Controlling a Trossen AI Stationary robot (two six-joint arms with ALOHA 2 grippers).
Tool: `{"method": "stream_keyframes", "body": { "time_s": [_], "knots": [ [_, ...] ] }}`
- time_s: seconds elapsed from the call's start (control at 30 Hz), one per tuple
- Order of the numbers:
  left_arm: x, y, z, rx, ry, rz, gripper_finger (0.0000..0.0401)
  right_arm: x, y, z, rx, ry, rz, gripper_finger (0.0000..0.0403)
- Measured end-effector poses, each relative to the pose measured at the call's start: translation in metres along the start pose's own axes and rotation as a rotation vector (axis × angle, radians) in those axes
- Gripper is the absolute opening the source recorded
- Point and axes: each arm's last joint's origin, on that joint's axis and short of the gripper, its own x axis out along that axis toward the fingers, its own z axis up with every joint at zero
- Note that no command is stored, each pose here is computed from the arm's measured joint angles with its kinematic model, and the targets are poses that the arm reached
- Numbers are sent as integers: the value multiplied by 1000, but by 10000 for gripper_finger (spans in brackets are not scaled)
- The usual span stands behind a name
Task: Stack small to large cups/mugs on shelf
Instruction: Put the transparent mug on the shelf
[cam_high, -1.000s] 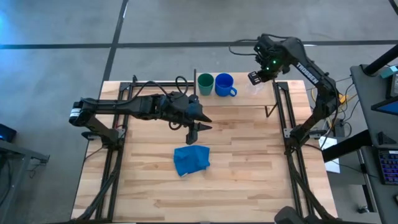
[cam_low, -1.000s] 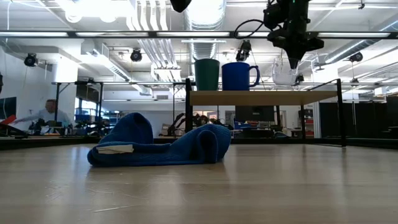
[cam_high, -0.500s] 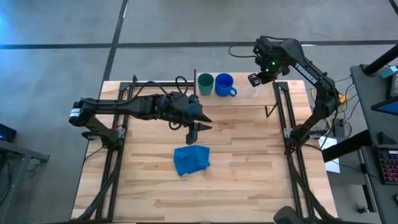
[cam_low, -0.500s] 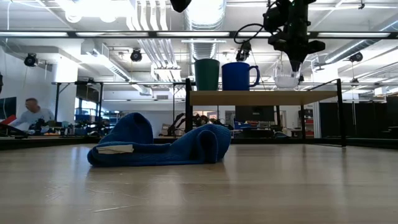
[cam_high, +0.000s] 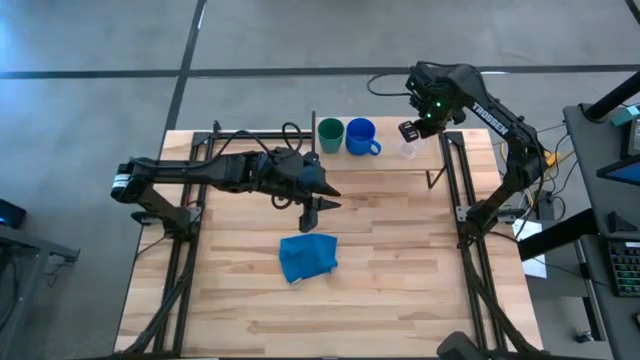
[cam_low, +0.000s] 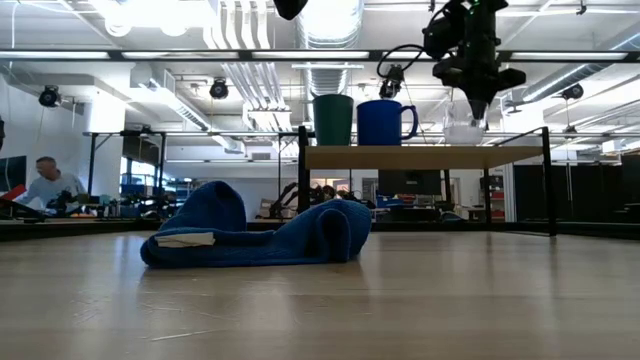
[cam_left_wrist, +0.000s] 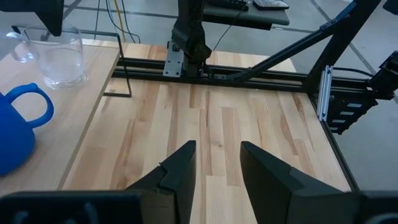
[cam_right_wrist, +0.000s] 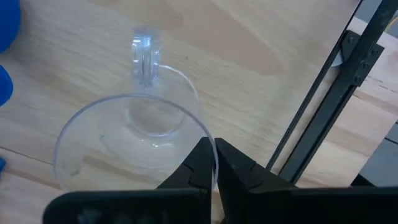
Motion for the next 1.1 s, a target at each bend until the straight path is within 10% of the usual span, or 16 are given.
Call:
{"method": "stream_keyframes", "body": {
  "time_s": [1.1],
  "knots": [
    [0,0,0,0,2,0,111,-4,1,5,-1,-78,19,9]
  ]
}}
